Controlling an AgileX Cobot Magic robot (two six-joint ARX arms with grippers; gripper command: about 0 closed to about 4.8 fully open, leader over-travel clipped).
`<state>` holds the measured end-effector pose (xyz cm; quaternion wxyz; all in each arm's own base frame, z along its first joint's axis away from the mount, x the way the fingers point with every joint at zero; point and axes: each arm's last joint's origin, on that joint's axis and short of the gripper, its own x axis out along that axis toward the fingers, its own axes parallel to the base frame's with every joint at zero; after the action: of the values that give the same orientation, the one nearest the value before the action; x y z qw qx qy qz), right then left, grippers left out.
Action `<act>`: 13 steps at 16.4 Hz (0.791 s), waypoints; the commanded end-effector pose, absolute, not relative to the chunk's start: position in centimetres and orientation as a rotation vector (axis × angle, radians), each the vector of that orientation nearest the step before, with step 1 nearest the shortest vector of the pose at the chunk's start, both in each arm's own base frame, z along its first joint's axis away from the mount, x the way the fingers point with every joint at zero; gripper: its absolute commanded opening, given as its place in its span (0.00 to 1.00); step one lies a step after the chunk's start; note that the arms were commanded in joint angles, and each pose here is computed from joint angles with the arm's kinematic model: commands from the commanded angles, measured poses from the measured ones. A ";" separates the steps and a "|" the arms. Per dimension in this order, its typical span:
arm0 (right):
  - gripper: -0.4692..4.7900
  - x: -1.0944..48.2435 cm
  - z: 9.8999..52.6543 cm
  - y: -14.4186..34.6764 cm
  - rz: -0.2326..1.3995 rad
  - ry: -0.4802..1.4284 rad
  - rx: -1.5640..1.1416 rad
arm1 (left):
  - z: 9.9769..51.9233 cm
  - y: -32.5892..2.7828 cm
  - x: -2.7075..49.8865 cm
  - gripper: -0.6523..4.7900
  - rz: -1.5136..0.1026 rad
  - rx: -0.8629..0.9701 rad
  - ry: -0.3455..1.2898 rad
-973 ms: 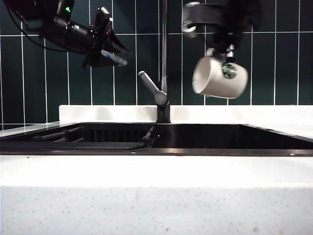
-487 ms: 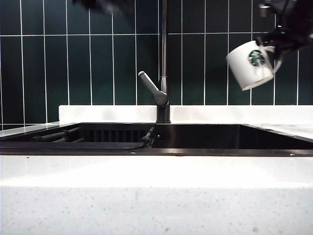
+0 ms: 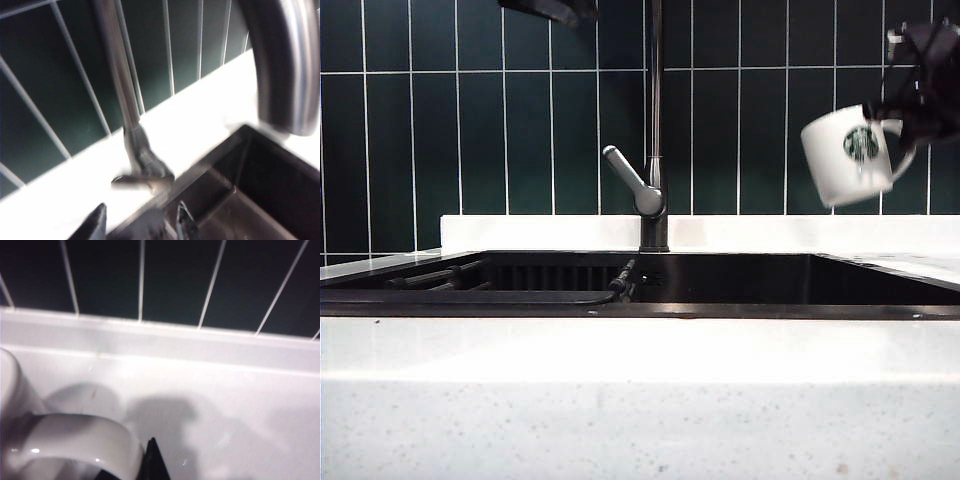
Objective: Pick up the mug next to the sink, go to the faucet to get some water, pour the water into the sink, and finally put the mug back to its place.
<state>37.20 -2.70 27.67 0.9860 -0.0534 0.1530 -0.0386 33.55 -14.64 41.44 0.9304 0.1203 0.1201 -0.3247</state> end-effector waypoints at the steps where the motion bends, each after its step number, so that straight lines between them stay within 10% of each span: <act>1: 0.09 36.5 27.0 -3.1 -0.134 0.194 -0.094 | 40.7 -13.6 31.3 0.44 -0.638 0.275 0.257; 13: 0.09 33.8 22.4 -5.4 -0.241 0.116 0.056 | 35.0 -9.3 21.9 0.31 -0.495 0.229 0.202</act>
<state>33.84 -5.32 20.81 0.9854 0.0207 0.1200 -0.1190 22.37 -9.59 34.88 0.9512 0.1243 0.1138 -0.2585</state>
